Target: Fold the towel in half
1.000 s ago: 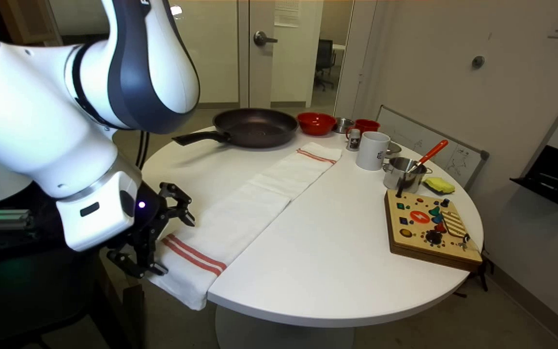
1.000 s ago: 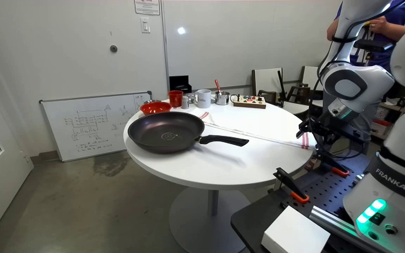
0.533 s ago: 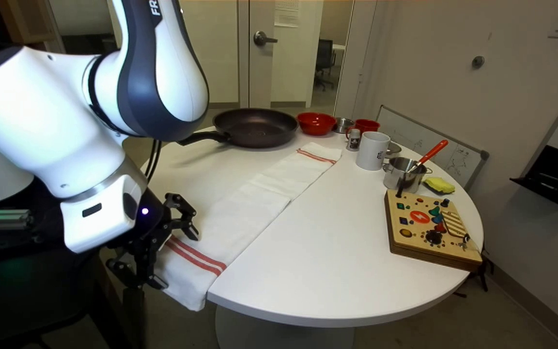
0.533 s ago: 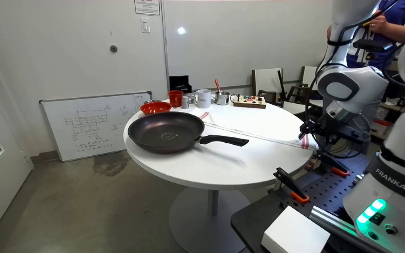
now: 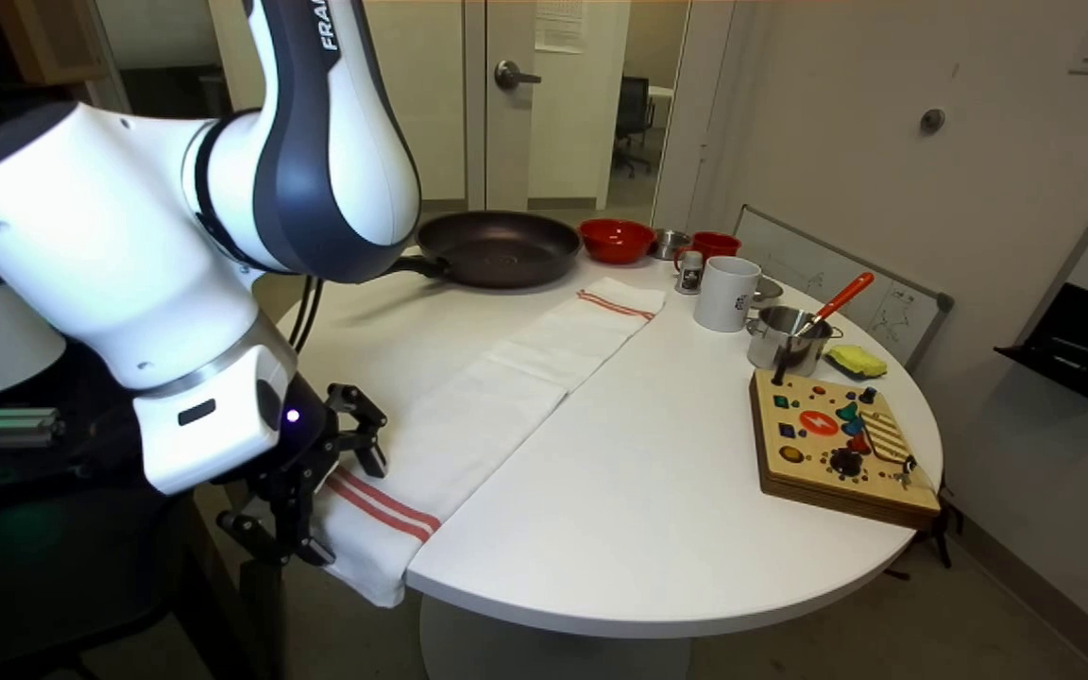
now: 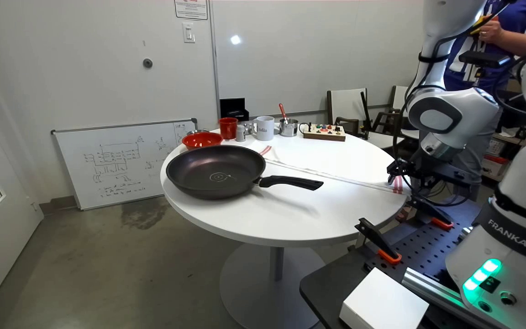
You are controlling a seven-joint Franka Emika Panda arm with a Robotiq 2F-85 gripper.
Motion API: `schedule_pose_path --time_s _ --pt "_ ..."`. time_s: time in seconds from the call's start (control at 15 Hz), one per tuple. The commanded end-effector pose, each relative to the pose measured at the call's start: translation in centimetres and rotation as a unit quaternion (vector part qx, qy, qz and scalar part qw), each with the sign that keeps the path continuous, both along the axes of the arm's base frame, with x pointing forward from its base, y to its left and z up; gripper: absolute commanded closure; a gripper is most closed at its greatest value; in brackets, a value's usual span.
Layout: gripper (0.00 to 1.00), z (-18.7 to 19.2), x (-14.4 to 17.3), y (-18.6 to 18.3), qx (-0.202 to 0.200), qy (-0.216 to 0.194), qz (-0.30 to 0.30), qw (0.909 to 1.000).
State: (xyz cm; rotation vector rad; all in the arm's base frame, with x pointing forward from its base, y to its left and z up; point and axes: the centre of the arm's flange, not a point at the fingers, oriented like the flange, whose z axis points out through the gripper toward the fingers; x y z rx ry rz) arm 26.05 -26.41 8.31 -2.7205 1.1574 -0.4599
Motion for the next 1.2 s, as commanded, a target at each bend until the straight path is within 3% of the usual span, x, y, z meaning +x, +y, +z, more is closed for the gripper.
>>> schedule_pose_path --time_s 0.0,0.47,0.67,1.13 --pt "0.41 -0.7 0.3 0.0 -0.015 0.006 -0.008 0.9998" --pt "0.94 -0.9 -0.2 -0.6 -0.036 0.021 -0.023 0.9989" --pt "1.0 -0.6 -0.3 -1.0 -0.046 0.032 -0.037 0.9977" --pt "0.97 0.6 0.6 -2.3 -0.061 0.039 -0.05 0.9961"
